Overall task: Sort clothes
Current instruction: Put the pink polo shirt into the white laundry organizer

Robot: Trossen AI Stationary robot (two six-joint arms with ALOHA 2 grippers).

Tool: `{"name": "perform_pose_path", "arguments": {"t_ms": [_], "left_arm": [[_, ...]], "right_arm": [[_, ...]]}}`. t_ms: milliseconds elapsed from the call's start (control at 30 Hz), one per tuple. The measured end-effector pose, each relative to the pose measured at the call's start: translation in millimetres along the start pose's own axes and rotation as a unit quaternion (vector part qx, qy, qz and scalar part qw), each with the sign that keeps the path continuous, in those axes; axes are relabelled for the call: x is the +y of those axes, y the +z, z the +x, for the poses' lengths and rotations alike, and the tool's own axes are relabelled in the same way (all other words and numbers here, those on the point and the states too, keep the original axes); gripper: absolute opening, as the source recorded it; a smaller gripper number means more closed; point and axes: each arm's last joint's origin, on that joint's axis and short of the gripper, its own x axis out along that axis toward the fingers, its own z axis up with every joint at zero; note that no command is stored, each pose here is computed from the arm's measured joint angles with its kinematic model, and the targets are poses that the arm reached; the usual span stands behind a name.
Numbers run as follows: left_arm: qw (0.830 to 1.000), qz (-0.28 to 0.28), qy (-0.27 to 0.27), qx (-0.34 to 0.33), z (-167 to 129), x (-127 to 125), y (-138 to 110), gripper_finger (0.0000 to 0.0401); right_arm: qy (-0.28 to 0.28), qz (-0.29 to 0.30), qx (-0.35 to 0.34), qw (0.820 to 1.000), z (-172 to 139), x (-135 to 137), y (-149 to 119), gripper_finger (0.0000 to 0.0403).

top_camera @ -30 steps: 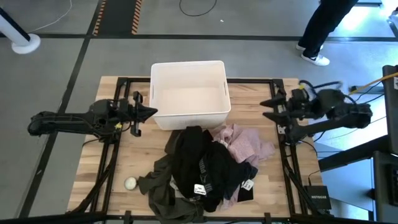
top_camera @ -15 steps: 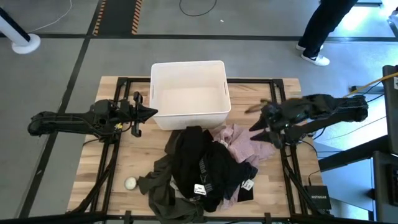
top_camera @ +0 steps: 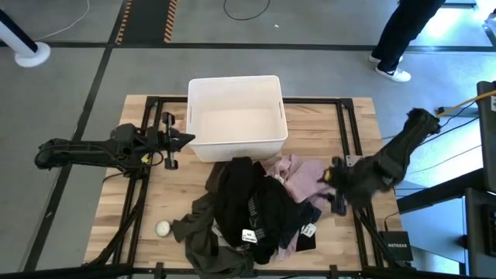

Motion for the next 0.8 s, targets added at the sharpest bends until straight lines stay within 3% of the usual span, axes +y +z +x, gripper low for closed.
{"name": "perform_pose_path", "arguments": {"t_ms": [167, 433, 600, 800], "left_arm": [[0.999, 0.039, 0.014, 0.004, 0, 1, 0, 0.0004], [0.999, 0.042, 0.023, -0.001, 0, 2, 1, 0.0004], [0.999, 0.035, 0.022, 0.001, 0, 2, 1, 0.0004], [1.0, 0.007, 0.021, 0.003, 0, 2, 0, 0.0004]], "right_arm": [[-0.073, -0.046, 0.007, 0.996, 22, 31, -24, 0.0243], [-0.223, -0.132, -0.036, 0.965, 74, 53, -40, 0.0243], [-0.295, -0.161, -0.051, 0.941, 98, 50, -36, 0.0243], [-0.351, -0.179, -0.022, 0.919, 104, 30, -21, 0.0243]]}}
